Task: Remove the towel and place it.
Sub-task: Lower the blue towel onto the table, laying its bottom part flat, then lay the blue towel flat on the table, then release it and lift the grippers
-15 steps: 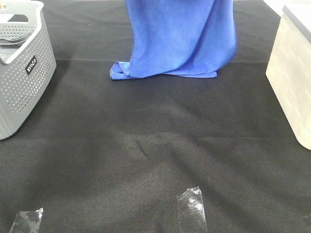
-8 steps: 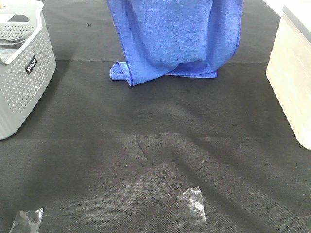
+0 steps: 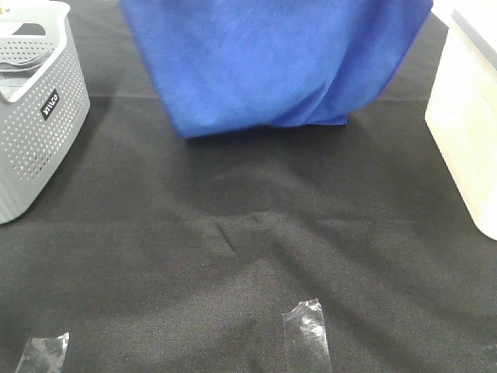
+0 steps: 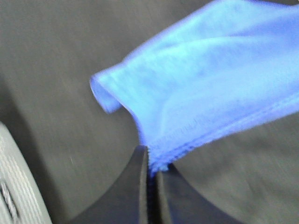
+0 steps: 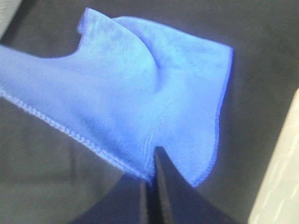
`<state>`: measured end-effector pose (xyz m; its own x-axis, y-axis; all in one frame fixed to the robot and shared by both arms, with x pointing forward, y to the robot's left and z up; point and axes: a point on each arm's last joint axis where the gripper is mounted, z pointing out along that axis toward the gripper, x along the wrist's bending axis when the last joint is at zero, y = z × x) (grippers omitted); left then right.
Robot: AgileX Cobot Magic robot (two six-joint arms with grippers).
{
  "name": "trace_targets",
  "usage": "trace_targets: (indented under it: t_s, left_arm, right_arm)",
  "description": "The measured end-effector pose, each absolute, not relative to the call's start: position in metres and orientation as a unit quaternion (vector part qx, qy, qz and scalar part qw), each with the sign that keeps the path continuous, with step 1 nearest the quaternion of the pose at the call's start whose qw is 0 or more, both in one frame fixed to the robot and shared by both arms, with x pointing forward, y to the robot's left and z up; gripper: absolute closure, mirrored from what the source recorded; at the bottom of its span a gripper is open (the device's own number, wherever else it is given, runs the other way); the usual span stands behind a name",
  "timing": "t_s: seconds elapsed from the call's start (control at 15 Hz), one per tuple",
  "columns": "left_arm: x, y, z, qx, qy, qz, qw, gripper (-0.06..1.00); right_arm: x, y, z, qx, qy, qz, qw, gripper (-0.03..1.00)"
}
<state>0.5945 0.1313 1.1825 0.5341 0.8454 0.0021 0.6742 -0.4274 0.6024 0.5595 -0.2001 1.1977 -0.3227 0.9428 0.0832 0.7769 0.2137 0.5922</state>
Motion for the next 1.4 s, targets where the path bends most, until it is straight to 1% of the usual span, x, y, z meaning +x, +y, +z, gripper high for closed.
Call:
trace_targets:
  t_s: [0.27, 0.4, 0.6, 0.8, 1.13, 1.27, 1.4]
  left_arm:
    - [0.532, 0.153, 1.202, 0.828, 0.455, 0.126, 0.302, 0.94]
    - [0.512, 0.158, 1.199, 0.830, 0.456, 0.111, 0.303, 0.94]
    - [0.488, 0.159, 1.181, 0.834, 0.456, 0.045, 0.309, 0.94]
    - [0.477, 0.156, 1.157, 0.838, 0.456, -0.009, 0.298, 0.94]
    - [0.467, 0.154, 1.128, 0.845, 0.462, -0.045, 0.265, 0.94]
    - [0.447, 0.155, 1.123, 0.848, 0.457, -0.054, 0.262, 0.94]
    - [0.426, 0.157, 1.127, 0.847, 0.453, -0.057, 0.272, 0.94]
  right_arm:
    - [0.520, -0.204, 1.190, 0.567, 0.766, 0.284, 0.108, 0.94]
    - [0.500, -0.207, 1.182, 0.570, 0.767, 0.282, 0.089, 0.94]
    - [0.467, -0.214, 1.171, 0.575, 0.766, 0.277, 0.074, 0.94]
    - [0.440, -0.222, 1.166, 0.582, 0.761, 0.279, 0.071, 0.94]
    - [0.420, -0.226, 1.156, 0.587, 0.758, 0.278, 0.061, 0.94]
    - [0.408, -0.228, 1.157, 0.589, 0.752, 0.289, 0.059, 0.94]
    - [0.396, -0.231, 1.152, 0.593, 0.748, 0.294, 0.051, 0.94]
